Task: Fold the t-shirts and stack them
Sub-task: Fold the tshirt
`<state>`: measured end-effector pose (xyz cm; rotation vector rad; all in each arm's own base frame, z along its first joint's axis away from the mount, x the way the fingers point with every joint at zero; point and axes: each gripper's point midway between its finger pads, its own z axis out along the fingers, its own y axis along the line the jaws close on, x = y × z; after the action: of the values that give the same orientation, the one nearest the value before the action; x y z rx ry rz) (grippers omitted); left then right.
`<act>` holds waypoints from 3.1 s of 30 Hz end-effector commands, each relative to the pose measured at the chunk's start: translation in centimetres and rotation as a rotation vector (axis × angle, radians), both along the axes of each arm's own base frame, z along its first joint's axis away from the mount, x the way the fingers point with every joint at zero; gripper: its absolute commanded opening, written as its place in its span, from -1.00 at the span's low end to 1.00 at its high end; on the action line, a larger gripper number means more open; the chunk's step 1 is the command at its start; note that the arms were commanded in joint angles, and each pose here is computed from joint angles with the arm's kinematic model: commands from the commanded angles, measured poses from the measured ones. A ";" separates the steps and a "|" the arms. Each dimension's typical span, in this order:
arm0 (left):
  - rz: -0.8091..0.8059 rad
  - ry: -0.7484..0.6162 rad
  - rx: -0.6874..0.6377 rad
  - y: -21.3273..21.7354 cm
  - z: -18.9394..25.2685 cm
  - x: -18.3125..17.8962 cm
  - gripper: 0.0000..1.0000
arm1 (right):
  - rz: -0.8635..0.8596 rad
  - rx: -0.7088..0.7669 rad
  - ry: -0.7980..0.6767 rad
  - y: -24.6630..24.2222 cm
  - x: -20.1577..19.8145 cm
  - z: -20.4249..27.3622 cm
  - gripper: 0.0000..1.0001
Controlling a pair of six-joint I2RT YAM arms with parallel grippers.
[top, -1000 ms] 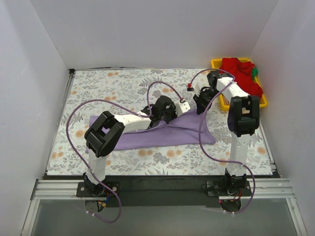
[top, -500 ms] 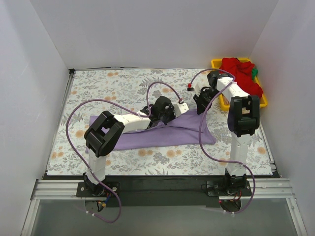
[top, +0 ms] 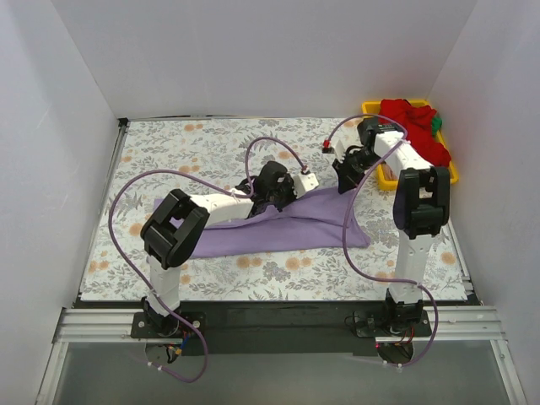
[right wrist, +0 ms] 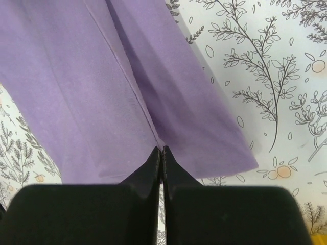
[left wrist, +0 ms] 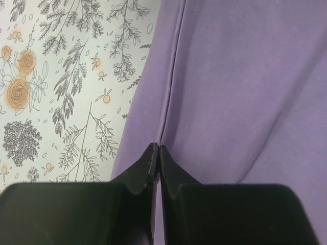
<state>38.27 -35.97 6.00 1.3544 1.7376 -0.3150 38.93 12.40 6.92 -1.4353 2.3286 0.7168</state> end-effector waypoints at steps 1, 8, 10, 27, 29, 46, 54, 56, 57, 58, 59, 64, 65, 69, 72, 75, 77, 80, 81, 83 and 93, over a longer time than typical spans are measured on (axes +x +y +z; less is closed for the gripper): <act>-0.061 -0.046 -0.082 -0.4 5.1 -1.1 -1.00 | 0.000 0.033 -0.036 0.3 -1.1 3.2 -0.97; -0.130 0.018 -0.102 0.6 6.7 -4.7 -1.00 | 0.021 0.054 0.010 1.1 -5.3 4.4 -0.97; -0.153 0.042 -0.108 1.2 7.2 -6.1 -1.00 | 0.032 0.056 0.029 1.3 -7.2 4.3 -0.97; -0.227 0.342 -0.044 2.4 1.1 -15.3 -1.00 | 0.102 -0.045 0.092 -0.3 -14.4 2.2 -0.97; -0.204 0.368 -0.050 2.3 0.7 -15.4 -1.00 | 0.105 -0.052 0.113 -0.4 -15.1 1.7 -0.97; -0.230 0.368 -0.023 2.8 -0.2 -15.7 -1.00 | 0.111 -0.039 0.239 0.4 -19.1 0.3 -0.97; -0.186 0.321 -0.054 2.5 1.7 -11.3 -1.00 | 0.086 -0.084 0.162 0.3 -14.0 1.1 -0.97; -0.174 0.310 -0.045 2.6 1.4 -10.2 -1.00 | 0.081 -0.103 0.164 0.0 -13.2 0.7 -0.97; -0.173 0.298 -0.049 2.4 1.8 -9.6 -1.00 | 0.083 -0.105 0.146 0.1 -12.4 0.9 -0.97; -0.164 0.291 -0.043 2.5 1.7 -9.1 -1.00 | 0.084 -0.110 0.140 0.1 -12.0 0.8 -0.97; -0.159 0.293 -0.031 2.6 1.1 -8.7 -1.00 | 0.081 -0.122 0.147 -0.1 -11.5 0.4 -0.97; -0.122 0.282 -0.025 2.8 0.5 -6.1 -1.00 | 0.060 -0.141 0.106 0.1 -7.9 0.4 -0.97; -0.114 0.291 -0.014 3.0 -0.1 -5.9 -1.00 | 0.053 -0.153 0.116 0.1 -7.6 -0.1 -0.97; -0.084 0.296 -0.012 3.3 -0.7 -4.4 -1.00 | 0.033 -0.192 0.095 -0.3 -5.9 -0.7 -0.97; -0.053 0.307 -0.018 3.4 -0.8 -3.8 -0.86 | -0.027 -0.233 0.087 -0.7 -4.7 -1.2 -0.71; -0.019 0.328 -0.052 3.6 0.1 -3.7 -0.61 | -0.140 -0.235 0.060 -0.3 -2.8 0.3 -0.35; 0.021 0.332 -0.090 4.3 1.6 -3.5 -0.47 | -0.185 -0.223 0.013 -0.2 -2.0 2.4 -0.25; 0.075 0.329 -0.146 5.9 4.6 -3.2 -0.36 | -0.232 -0.214 -0.032 -0.4 -2.4 4.8 -0.24; 0.093 0.341 -0.149 6.5 5.1 -3.3 -0.25 | -0.236 -0.217 -0.020 -0.6 -3.2 4.8 -0.25; 0.129 0.338 -0.174 8.0 7.0 -2.9 -0.18 | -0.247 -0.199 -0.017 -0.5 -4.7 5.6 -0.29; 0.296 0.525 -0.231 13.1 9.5 -4.2 -0.08 | -0.189 -0.362 0.020 0.8 -10.6 1.3 -0.43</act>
<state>36.08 -23.73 14.22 0.9412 2.1458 -0.6402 28.20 13.40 9.33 -1.3387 2.6352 0.3653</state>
